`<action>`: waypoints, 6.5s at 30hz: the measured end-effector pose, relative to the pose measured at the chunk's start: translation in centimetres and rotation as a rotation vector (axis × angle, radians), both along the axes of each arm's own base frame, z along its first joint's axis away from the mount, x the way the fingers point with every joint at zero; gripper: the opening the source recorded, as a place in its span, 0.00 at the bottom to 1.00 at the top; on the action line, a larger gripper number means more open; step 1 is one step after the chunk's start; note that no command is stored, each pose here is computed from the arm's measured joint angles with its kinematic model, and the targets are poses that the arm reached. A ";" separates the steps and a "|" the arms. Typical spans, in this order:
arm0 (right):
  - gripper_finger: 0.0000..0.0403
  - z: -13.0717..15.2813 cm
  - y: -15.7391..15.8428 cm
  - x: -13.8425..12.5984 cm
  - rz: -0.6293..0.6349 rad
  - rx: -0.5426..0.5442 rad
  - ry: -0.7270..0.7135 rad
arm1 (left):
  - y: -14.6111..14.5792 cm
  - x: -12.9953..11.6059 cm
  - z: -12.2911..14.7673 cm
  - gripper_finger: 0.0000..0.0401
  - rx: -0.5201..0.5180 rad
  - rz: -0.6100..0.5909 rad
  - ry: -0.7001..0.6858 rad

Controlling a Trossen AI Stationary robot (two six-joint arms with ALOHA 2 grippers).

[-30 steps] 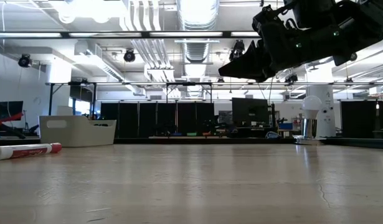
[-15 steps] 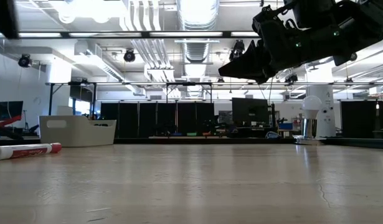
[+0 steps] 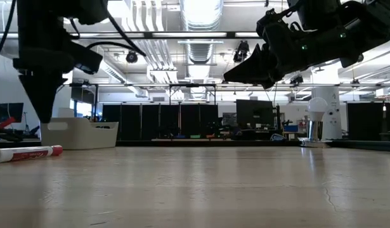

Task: Pick & Place Markers
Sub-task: Put the red marker pen into the white bin, then return to Home Position

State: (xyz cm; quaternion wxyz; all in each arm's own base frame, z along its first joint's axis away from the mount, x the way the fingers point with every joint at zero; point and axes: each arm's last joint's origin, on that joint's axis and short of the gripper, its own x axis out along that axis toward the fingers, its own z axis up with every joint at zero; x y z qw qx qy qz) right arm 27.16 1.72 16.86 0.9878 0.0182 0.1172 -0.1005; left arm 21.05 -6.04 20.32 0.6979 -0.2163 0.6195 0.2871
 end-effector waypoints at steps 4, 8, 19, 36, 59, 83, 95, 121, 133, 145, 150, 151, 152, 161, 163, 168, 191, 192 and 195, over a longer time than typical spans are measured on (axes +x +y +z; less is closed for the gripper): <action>0.12 0.0 0.0 0.0 -0.004 0.014 -0.003 | 0.8 -0.1 -0.7 0.06 -0.021 0.117 0.023; 0.12 0.0 0.0 0.0 -0.008 0.033 -0.007 | 0.9 0.1 -1.6 0.18 -0.040 0.157 0.073; 0.12 -0.2 0.0 -0.1 -0.010 0.035 0.015 | 1.7 0.9 -2.9 0.36 -0.032 0.202 0.100; 0.12 -0.2 0.0 -0.1 -0.011 0.032 0.014 | 2.7 -0.6 -6.1 0.18 -0.052 0.133 0.047; 0.12 0.0 0.3 1.7 0.031 0.156 -0.065 | 2.3 2.6 0.3 0.13 0.329 -0.463 -1.554; 0.48 3.8 3.3 9.3 0.249 0.088 -0.147 | 2.3 4.3 1.0 0.14 0.380 -0.591 -1.642; 0.18 4.2 3.5 10.3 0.247 0.085 -0.094 | 2.3 4.2 1.0 0.17 0.378 -0.600 -1.620; 0.15 8.7 6.7 -3.4 -0.434 0.602 0.720 | 4.0 -6.2 -0.1 0.11 0.541 -0.705 -1.566; 0.15 9.8 14.3 -9.7 -0.608 0.877 0.988 | 4.3 -7.4 0.8 0.00 0.590 -0.739 -1.536; 0.17 3.2 19.9 -13.3 -0.781 0.986 1.267 | 4.5 -8.6 0.9 0.00 0.613 -0.715 -1.511; 0.18 1.1 20.6 -12.8 -0.723 1.005 1.305 | 4.6 -9.3 0.8 0.00 0.609 -0.719 -1.498; 0.19 0.9 20.7 -12.7 -0.718 1.006 1.308 | 4.7 -9.4 0.8 0.00 0.609 -0.719 -1.496; 0.20 0.8 20.6 -12.8 -0.722 0.999 1.311 | 4.7 -9.6 0.9 0.00 0.610 -0.718 -1.500; 0.35 0.7 20.5 -12.8 -0.711 0.974 1.326 | 5.0 -11.1 0.4 0.00 0.622 -0.684 -1.504; 0.38 0.9 20.5 -12.9 -0.709 0.989 1.349 | 5.1 -11.3 -0.2 0.00 0.639 -0.662 -1.507; 0.41 2.8 20.5 -12.7 -0.644 1.069 1.469 | 5.2 -11.6 -1.7 0.00 0.670 -0.633 -1.516; 0.08 7.2 9.0 -2.3 0.256 0.719 0.878 | 5.2 -11.5 -2.2 0.00 0.678 -0.661 -1.478; 0.06 7.1 8.2 -1.5 0.312 0.658 0.816 | 5.2 -11.5 -2.2 0.00 0.679 -0.662 -1.477; 0.03 6.7 5.8 1.0 0.452 0.442 0.604 | 5.2 -11.5 -2.2 0.00 0.675 -0.659 -1.477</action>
